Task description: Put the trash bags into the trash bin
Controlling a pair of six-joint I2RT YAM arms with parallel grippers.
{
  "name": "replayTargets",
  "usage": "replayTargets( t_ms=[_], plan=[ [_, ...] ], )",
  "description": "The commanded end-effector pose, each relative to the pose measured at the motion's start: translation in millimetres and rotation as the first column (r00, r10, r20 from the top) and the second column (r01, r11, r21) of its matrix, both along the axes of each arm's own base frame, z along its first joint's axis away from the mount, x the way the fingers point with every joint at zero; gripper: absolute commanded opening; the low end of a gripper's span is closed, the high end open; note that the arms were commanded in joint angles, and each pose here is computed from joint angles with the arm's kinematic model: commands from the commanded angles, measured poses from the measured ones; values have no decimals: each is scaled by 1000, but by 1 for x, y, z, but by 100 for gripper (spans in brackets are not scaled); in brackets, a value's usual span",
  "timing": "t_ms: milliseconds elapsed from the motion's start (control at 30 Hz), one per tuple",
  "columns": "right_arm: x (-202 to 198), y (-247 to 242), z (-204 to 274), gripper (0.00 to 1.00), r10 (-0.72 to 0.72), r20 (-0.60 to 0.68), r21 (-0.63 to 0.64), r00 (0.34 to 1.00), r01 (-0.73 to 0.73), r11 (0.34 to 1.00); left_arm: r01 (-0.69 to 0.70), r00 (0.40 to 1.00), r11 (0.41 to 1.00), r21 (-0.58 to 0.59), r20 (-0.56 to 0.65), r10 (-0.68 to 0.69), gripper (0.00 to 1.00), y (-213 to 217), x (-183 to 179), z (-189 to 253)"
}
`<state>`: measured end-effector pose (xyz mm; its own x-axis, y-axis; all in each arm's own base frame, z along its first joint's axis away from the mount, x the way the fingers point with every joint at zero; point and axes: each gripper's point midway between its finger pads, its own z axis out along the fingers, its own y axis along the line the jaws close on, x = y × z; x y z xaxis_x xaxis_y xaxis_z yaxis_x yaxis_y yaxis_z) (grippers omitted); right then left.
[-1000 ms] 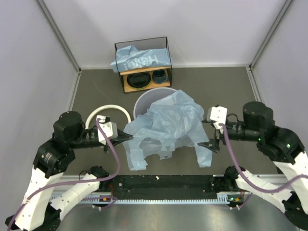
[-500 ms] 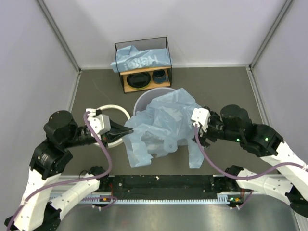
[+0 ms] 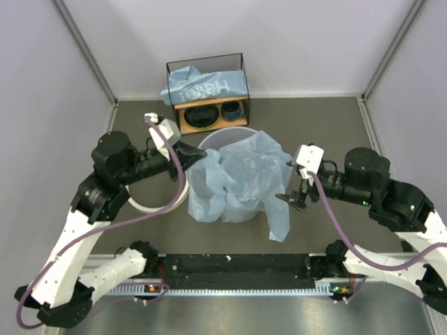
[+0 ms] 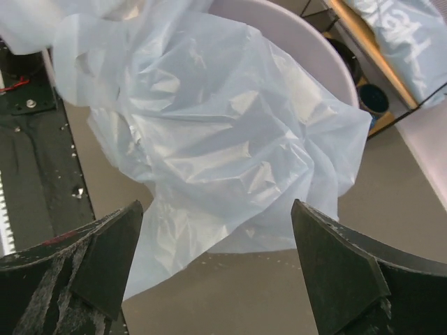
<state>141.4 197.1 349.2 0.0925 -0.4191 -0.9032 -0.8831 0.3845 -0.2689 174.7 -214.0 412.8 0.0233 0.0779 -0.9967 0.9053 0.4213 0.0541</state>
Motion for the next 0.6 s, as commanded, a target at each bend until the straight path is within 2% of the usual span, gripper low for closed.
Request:
replayTargets(
  t_ms=[0,67,200,333,567],
  plan=[
    [-5,22,-6,86,48,-103,7,994,-47,999,-118,993,988,-96,8,120,0,2,29,23],
    [-1,29,-21,82,39,-92,-50,995,-44,998,-174,985,978,-119,-34,171,0,5,40,22],
    [-7,28,-33,82,72,-24,-100,997,-74,992,-238,969,959,-154,-105,223,0,14,54,18],
    [-26,21,-41,84,144,-36,-88,989,-147,985,-263,962,954,-145,-106,250,0,18,64,10],
    [-3,24,-63,85,84,21,-188,996,-79,979,-275,959,953,-123,-109,262,0,21,68,-1]
  ],
)
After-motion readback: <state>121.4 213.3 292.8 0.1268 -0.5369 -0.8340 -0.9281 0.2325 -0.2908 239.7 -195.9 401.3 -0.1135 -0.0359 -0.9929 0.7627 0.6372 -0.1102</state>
